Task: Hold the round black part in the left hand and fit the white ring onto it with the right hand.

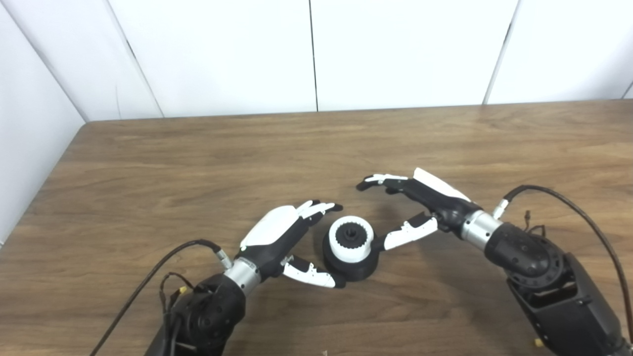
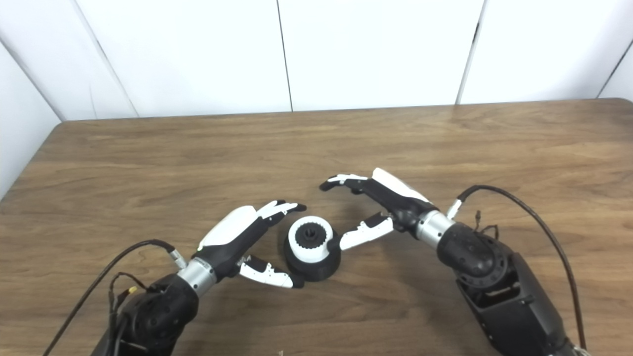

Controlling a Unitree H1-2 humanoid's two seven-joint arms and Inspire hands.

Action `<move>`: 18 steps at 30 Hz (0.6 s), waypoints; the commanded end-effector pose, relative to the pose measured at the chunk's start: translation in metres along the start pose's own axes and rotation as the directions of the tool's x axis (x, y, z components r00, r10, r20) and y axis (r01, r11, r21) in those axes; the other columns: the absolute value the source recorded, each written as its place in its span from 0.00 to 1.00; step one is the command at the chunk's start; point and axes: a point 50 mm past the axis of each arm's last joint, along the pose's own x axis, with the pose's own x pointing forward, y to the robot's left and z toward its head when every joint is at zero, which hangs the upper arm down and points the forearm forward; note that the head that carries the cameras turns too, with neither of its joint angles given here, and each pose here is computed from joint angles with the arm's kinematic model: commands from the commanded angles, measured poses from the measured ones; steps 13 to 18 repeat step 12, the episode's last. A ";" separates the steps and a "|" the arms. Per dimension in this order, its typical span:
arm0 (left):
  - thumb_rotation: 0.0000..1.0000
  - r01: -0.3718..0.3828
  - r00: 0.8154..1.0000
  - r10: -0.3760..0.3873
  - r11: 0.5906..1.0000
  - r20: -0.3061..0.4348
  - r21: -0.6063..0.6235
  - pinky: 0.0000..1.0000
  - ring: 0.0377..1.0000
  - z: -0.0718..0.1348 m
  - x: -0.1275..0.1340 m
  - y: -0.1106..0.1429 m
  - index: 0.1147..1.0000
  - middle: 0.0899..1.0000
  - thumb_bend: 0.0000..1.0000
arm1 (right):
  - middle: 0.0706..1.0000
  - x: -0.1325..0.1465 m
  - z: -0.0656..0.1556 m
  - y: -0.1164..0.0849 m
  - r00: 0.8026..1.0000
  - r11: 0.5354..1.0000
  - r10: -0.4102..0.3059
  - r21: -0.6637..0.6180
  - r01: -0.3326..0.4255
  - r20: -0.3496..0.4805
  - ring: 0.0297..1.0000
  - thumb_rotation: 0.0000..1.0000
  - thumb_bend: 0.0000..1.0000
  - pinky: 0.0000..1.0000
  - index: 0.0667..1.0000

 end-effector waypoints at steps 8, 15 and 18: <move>0.38 -0.013 0.997 0.014 1.000 -0.074 0.024 0.94 1.00 -0.025 -0.026 0.031 0.94 0.97 1.00 | 0.94 -0.007 -0.004 -0.036 0.997 0.995 -0.080 -0.054 0.081 0.012 0.99 0.50 1.00 0.95 0.88; 0.38 -0.046 0.995 0.047 0.999 -0.090 0.014 0.95 1.00 -0.034 -0.038 0.043 0.95 0.97 1.00 | 0.95 -0.016 -0.013 -0.044 0.995 0.994 -0.102 -0.040 0.101 -0.023 0.99 0.51 1.00 0.96 0.88; 0.38 -0.046 0.995 0.047 0.999 -0.090 0.014 0.95 1.00 -0.034 -0.038 0.043 0.95 0.97 1.00 | 0.95 -0.016 -0.013 -0.044 0.995 0.994 -0.102 -0.040 0.101 -0.023 0.99 0.51 1.00 0.96 0.88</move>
